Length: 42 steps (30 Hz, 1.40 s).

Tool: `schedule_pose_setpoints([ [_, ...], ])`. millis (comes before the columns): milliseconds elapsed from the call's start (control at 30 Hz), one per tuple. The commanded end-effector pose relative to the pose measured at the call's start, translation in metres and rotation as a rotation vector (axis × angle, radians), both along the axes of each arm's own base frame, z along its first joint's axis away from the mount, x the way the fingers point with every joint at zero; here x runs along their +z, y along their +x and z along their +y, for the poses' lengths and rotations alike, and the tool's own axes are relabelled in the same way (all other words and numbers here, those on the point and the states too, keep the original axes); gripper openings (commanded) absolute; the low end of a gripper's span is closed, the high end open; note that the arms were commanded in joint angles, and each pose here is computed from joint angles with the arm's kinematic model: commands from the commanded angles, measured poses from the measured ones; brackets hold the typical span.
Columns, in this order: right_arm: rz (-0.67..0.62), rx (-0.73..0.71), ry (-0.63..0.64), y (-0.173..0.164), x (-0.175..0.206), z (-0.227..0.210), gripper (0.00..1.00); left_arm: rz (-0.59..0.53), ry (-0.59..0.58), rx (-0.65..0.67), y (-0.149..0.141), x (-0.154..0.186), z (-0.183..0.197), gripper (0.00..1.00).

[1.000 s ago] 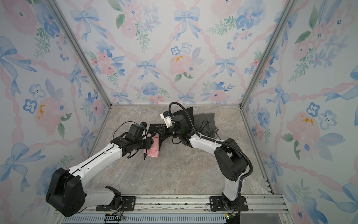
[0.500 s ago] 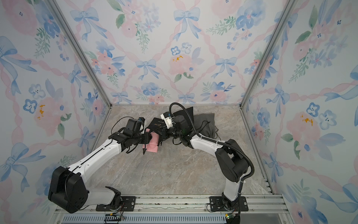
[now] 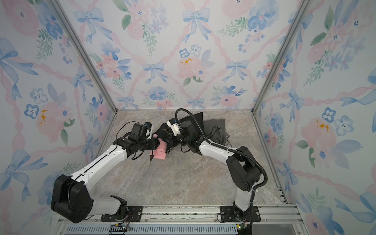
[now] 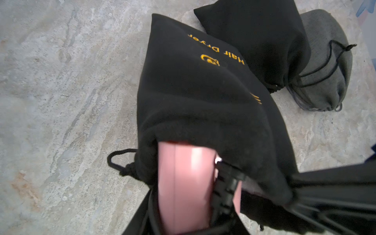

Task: Pack away hair dryers
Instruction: Place the hair dryer in the drawstring bag.

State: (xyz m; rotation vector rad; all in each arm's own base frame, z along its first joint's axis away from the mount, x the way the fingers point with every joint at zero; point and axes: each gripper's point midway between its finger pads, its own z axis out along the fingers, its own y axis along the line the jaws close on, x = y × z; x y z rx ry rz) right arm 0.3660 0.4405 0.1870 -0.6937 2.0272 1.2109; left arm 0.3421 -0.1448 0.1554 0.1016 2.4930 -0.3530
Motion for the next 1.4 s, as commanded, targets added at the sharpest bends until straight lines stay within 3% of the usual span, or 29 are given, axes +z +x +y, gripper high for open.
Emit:
schedule_pose_setpoints([
  [0,-0.012,0.021,-0.009,-0.005,0.006,0.005,0.00,-0.026,-0.044,-0.016,0.015,0.006,-0.010,0.16],
  [300,0.009,-0.008,0.003,0.008,0.003,0.002,0.00,0.036,-0.061,-0.097,0.004,-0.013,-0.025,0.17],
  [700,0.055,-0.036,-0.051,0.001,-0.026,-0.016,0.00,-0.043,-0.134,-0.176,0.015,0.016,-0.038,0.18],
  [967,0.085,-0.032,-0.070,-0.006,-0.037,-0.022,0.00,-0.069,-0.148,-0.123,0.033,0.026,-0.028,0.18],
  [1367,0.143,-0.017,-0.048,-0.012,-0.043,-0.019,0.00,-0.076,-0.218,0.009,0.051,0.012,-0.019,0.17],
])
